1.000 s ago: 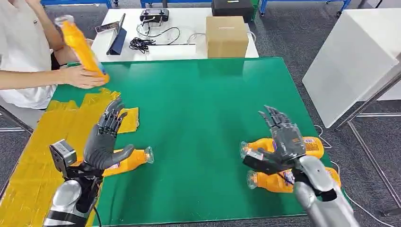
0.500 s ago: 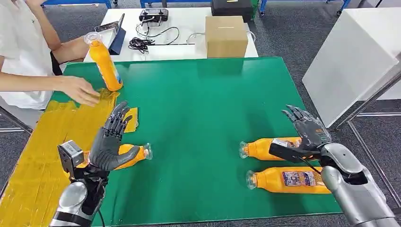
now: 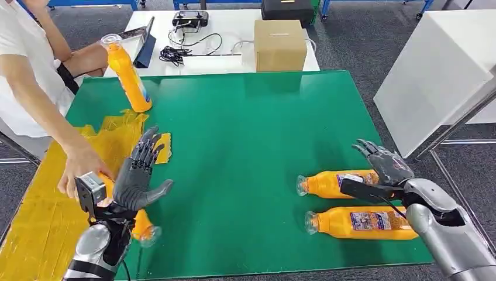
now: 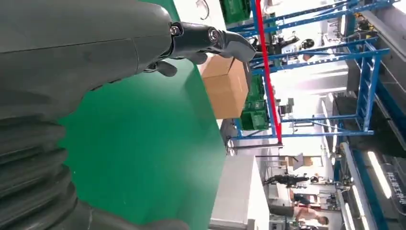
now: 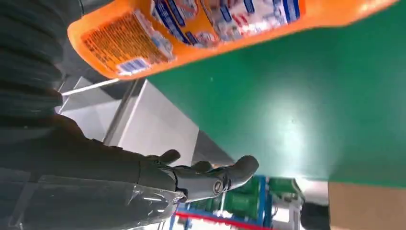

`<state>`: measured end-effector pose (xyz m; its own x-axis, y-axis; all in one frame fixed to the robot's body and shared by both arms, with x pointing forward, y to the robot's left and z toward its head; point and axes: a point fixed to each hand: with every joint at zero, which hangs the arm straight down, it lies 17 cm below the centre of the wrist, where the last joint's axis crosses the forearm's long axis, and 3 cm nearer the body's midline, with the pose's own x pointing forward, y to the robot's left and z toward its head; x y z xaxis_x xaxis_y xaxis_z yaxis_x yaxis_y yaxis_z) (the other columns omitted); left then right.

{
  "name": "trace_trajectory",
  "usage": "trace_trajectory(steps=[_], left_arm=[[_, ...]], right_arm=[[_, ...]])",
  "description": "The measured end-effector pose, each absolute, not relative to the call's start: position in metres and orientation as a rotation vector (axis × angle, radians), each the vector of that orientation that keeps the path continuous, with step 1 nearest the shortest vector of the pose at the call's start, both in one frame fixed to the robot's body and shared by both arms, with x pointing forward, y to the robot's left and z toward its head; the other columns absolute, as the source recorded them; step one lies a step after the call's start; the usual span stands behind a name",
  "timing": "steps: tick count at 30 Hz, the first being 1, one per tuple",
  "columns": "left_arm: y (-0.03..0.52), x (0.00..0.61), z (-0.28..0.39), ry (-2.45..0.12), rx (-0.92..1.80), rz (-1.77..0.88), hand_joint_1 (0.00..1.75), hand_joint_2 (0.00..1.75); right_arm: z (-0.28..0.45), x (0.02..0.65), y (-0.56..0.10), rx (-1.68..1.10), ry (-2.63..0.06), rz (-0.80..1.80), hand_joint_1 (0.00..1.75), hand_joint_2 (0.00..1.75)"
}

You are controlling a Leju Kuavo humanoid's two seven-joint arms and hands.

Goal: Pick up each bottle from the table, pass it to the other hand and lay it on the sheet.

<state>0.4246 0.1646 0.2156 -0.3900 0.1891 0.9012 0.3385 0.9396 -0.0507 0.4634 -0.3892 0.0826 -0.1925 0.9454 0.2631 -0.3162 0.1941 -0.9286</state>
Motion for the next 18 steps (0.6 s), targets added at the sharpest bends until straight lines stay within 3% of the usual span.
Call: trace_trajectory(steps=[18], left_arm=[[0.157, 0.439, 0.22, -1.987, -0.409, -0.164, 0.0, 1.75]], right_arm=[[0.033, 0.44, -0.46, -0.627, -0.921, 1.425, 0.0, 1.75]])
